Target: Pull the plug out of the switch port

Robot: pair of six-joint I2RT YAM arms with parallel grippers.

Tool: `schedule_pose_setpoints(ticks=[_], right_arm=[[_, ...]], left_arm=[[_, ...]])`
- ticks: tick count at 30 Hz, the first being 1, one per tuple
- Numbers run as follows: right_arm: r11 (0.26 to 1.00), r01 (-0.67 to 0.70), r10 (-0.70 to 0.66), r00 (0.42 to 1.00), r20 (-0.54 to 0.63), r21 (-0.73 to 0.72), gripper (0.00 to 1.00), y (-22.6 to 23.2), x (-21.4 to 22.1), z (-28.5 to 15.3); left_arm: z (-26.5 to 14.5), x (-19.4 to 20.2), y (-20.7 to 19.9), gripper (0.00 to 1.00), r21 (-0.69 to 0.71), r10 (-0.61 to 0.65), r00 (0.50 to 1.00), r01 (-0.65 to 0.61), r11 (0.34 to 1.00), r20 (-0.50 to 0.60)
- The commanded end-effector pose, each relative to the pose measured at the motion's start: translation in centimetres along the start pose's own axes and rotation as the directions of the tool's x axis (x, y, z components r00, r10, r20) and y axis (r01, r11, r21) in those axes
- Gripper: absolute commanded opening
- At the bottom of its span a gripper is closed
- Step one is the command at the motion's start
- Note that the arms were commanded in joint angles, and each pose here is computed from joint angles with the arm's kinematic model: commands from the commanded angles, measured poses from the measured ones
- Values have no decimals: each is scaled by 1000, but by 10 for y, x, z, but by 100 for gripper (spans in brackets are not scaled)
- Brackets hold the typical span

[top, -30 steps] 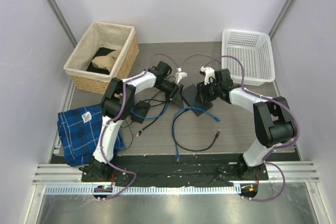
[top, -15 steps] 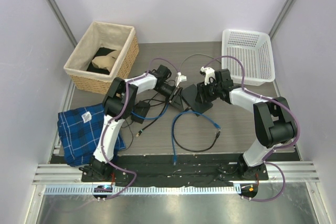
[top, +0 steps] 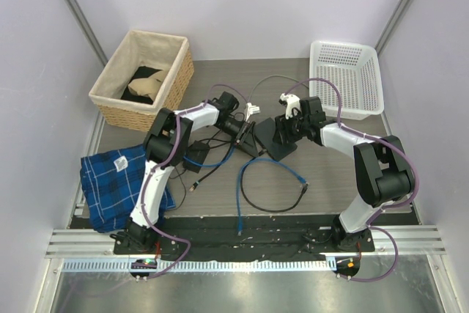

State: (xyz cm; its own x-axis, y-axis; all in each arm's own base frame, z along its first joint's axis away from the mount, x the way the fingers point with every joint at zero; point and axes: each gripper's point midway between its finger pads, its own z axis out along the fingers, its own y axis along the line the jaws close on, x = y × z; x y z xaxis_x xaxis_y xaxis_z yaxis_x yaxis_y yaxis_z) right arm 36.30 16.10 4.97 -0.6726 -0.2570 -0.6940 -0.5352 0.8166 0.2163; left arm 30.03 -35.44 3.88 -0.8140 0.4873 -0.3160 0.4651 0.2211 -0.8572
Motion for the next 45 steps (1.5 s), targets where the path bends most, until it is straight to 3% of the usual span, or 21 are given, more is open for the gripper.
schedule_pose_setpoints(ticks=[1, 6, 15, 19, 27, 33, 42, 45], right_arm=[[997, -66, 74, 974, -213, 41, 55, -4, 66, -2], [997, -66, 73, 973, -221, 41, 55, -3, 69, -3], [997, -63, 73, 970, -232, 49, 56, -3, 73, -6], [997, -65, 75, 969, -234, 49, 56, -3, 73, -6], [995, -76, 88, 966, -244, 59, 56, -5, 73, -5], [995, -84, 95, 961, -259, 55, 56, -5, 76, -1], [995, -89, 99, 958, -270, 50, 56, -5, 78, 2], [995, -89, 99, 958, -270, 50, 55, -5, 78, 2]], left_arm=[[5, -20, 23, 52, -31, -71, 995, 73, 997, 65], [13, -36, 32, 52, -39, -148, 982, 153, 987, 115], [26, -38, 42, 48, -48, -172, 978, 179, 983, 116], [28, -39, 52, 47, -165, -135, 981, 158, 974, 142], [24, -37, 57, 43, -252, -134, 965, 191, 949, 225], [30, -42, 43, 43, -215, -124, 941, 198, 956, 314], [43, -34, 48, 40, -197, -156, 942, 220, 955, 296], [48, -33, 40, 40, -137, -133, 955, 174, 975, 266]])
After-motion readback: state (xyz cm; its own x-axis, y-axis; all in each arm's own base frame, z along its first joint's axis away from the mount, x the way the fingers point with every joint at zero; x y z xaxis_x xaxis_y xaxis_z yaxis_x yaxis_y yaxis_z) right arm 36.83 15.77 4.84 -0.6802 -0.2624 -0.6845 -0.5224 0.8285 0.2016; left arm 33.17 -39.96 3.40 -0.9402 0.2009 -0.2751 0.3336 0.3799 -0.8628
